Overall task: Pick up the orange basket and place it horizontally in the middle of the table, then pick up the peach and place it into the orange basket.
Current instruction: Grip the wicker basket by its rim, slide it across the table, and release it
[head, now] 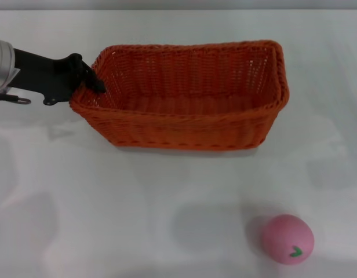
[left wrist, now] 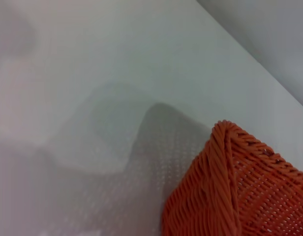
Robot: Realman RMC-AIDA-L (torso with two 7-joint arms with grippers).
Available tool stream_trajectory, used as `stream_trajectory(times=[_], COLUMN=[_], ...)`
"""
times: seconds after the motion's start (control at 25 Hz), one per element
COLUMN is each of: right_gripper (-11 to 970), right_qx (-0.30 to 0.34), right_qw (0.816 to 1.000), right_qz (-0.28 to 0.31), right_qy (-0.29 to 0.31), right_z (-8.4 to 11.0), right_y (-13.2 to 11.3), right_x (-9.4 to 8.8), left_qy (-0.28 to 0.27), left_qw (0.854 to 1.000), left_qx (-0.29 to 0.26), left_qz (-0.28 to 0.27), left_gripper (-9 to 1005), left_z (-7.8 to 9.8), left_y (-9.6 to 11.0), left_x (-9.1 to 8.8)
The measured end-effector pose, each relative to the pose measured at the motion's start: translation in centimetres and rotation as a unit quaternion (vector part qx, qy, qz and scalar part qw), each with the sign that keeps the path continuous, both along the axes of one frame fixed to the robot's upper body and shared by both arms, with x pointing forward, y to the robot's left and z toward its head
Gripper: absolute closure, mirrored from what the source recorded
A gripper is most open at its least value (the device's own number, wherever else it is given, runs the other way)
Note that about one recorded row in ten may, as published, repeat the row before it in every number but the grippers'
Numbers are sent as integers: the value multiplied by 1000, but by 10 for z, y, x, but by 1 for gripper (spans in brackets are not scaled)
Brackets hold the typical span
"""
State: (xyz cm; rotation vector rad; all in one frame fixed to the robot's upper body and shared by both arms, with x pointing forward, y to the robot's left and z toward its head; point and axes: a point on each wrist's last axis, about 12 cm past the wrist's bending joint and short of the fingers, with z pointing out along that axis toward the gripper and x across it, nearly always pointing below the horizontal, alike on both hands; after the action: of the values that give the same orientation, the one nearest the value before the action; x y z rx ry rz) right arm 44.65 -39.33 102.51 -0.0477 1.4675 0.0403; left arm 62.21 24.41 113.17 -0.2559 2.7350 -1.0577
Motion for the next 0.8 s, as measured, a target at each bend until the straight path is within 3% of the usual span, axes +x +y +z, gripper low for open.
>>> stream_trajectory(times=[0.8], right_gripper=[93], right_qx=[2], right_qw=[1000], right_qz=[5], right_qy=[5], right_z=[-2], right_y=[2], right_x=[-2], left_qy=[12], left_qw=[1000], left_qx=[-20], left_qz=[-7], left_gripper=[847], left_z=[-6], left_y=[-3], left_x=[-3])
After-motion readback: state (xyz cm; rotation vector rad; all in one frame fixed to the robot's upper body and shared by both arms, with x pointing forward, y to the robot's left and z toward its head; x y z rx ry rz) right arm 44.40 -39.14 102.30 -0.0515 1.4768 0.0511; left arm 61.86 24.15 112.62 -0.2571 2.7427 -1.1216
